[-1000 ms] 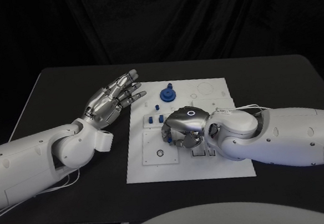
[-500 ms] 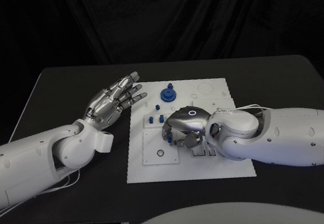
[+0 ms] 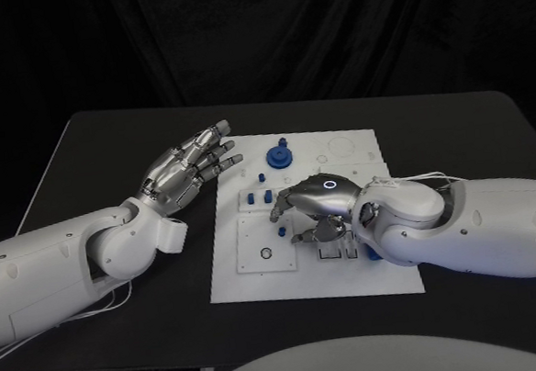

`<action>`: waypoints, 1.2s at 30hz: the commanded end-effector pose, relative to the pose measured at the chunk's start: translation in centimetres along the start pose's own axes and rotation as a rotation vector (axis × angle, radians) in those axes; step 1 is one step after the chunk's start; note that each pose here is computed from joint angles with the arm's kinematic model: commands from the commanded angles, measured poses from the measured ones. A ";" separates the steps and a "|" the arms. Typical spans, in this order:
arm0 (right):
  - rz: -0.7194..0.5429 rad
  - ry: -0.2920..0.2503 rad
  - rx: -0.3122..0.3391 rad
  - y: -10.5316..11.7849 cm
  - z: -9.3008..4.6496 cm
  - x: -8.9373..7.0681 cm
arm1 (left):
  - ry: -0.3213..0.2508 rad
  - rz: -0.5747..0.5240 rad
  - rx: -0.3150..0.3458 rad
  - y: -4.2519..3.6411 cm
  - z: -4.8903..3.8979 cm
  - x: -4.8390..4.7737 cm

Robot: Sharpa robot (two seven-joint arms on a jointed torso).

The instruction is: Assemble the parts on the task board

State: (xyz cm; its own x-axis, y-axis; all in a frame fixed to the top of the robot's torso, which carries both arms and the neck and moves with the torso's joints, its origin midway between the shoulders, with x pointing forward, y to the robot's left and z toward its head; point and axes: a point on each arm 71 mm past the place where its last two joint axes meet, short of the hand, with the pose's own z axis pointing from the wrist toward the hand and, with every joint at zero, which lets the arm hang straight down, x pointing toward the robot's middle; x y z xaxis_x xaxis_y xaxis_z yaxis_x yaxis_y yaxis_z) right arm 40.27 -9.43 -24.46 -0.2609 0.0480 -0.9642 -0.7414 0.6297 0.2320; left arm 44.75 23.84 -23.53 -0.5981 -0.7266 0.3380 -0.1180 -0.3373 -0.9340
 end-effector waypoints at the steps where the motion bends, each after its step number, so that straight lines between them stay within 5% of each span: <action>1: -0.021 -0.075 0.001 -0.3 -0.4 -2.0 | 0.004 -0.010 0.010 -0.05 -0.07 0.05; 7: -0.058 -0.102 0.070 -2.0 -2.4 -4.8 | -0.003 -0.006 0.010 -0.06 -0.12 0.04; 13: -0.078 -0.109 0.159 -4.3 -4.5 -6.0 | -0.006 -0.004 0.010 -0.07 -0.14 0.00; 23: -0.094 -0.088 0.248 -7.0 -6.0 -6.0 | -0.005 -0.005 0.010 -0.01 -0.09 0.00; 36: -0.078 -0.050 0.253 -7.2 -5.7 -4.1 | 0.000 -0.010 0.008 0.20 -0.05 0.09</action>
State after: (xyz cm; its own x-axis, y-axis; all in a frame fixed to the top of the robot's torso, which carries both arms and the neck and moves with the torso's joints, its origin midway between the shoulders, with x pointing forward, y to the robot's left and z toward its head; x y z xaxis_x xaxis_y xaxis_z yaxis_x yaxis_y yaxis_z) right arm 43.12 -18.50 -21.19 -0.1701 0.0382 -0.9847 -0.5899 0.7965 0.1328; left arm 44.69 23.87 -23.74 -0.5944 -0.7294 0.3386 -0.1211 -0.3351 -0.9344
